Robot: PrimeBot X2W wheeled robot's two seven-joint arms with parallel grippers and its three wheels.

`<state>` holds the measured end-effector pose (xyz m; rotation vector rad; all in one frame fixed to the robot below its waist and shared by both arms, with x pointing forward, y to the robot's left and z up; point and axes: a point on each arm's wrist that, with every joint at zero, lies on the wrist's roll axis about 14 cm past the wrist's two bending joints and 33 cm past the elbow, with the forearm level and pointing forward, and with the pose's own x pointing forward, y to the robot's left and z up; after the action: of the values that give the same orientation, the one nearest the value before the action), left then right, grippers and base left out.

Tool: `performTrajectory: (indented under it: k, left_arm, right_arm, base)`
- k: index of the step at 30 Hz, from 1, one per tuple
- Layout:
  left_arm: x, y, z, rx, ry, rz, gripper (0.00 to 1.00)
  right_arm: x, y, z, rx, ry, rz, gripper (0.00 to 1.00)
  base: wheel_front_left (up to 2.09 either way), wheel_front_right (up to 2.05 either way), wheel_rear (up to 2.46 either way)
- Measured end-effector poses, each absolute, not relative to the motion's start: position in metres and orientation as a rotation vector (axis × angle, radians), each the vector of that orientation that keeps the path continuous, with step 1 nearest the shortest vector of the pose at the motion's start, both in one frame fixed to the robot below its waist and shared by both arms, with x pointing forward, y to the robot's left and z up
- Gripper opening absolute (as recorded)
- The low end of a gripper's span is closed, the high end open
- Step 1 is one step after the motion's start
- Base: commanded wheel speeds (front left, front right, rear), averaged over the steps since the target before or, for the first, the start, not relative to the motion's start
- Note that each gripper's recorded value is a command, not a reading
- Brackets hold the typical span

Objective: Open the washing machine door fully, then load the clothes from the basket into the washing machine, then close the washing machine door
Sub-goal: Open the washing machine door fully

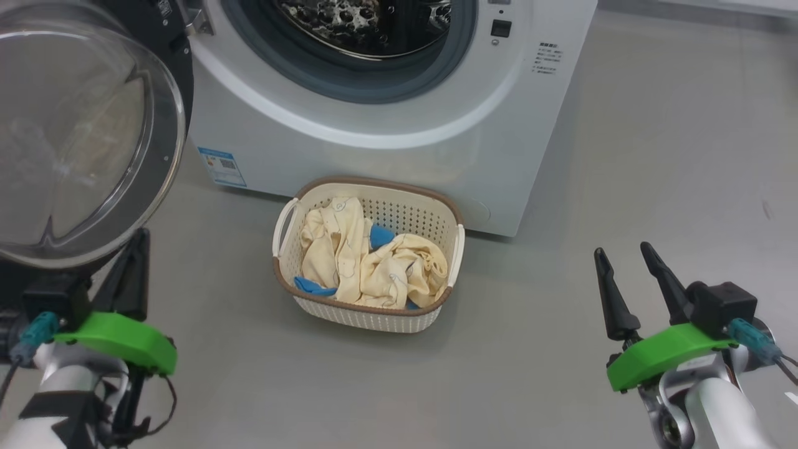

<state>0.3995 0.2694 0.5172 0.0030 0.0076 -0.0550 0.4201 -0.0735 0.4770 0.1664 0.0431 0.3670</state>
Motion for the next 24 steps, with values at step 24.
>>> performTrajectory:
  k: [24]
  left_arm:
    - [0.365,0.153,0.516,-0.15,-0.036,-0.231,0.0]
  right_arm:
    - [0.374,-0.121,0.502,0.19,-0.04,0.228,1.0]
  base:
    - [0.0,0.0,0.0]
